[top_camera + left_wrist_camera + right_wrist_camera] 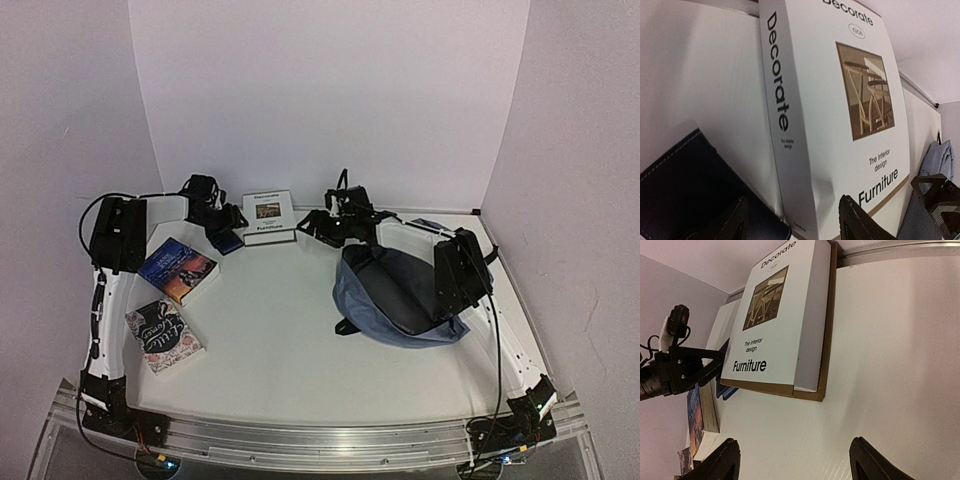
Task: Pack the student bag
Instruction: Move the book to the center of the board.
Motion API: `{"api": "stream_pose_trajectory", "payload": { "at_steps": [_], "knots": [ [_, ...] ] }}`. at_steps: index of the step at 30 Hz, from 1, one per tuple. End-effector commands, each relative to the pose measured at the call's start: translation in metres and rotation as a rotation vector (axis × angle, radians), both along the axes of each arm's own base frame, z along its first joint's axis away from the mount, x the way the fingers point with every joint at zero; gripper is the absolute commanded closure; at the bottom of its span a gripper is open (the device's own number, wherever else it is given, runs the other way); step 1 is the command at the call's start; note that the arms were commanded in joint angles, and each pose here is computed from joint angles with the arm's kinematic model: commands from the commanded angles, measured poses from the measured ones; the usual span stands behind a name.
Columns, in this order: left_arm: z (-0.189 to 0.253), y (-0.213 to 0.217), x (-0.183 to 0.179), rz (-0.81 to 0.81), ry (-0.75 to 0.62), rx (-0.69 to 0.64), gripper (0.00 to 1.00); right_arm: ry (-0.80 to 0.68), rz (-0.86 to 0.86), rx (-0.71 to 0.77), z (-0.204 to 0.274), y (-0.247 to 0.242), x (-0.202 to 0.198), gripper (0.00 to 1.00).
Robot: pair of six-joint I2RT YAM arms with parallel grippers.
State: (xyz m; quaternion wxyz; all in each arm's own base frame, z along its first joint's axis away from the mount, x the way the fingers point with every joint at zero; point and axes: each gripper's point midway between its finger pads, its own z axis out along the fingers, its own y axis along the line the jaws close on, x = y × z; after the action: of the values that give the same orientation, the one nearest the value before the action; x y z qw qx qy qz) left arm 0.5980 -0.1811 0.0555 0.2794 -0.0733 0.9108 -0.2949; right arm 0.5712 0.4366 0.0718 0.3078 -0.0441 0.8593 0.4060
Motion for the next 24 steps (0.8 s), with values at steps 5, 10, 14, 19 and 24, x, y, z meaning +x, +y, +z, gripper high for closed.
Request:
{"api": "stream_pose_trajectory", "payload": {
  "at_steps": [5, 10, 14, 19, 24],
  "knots": [
    [0.004, -0.015, 0.025, -0.080, -0.050, -0.032, 0.46, -0.091, 0.006, 0.045, 0.017, 0.009, 0.015, 0.26],
    [-0.003, -0.024, 0.022, -0.125, -0.048, -0.051, 0.51, -0.143, 0.016, 0.013, 0.009, 0.008, 0.021, 0.22],
    [-0.012, -0.039, 0.013, -0.189, -0.038, -0.025, 0.56, -0.175, 0.020, -0.002, 0.005, 0.008, 0.026, 0.18],
    [-0.025, -0.056, 0.002, -0.257, -0.021, -0.002, 0.59, -0.208, -0.008, -0.027, 0.000, -0.006, 0.040, 0.16],
    [-0.035, -0.074, -0.009, -0.307, -0.006, 0.012, 0.60, -0.203, -0.030, -0.032, -0.009, -0.022, 0.052, 0.16]
  ]
}}
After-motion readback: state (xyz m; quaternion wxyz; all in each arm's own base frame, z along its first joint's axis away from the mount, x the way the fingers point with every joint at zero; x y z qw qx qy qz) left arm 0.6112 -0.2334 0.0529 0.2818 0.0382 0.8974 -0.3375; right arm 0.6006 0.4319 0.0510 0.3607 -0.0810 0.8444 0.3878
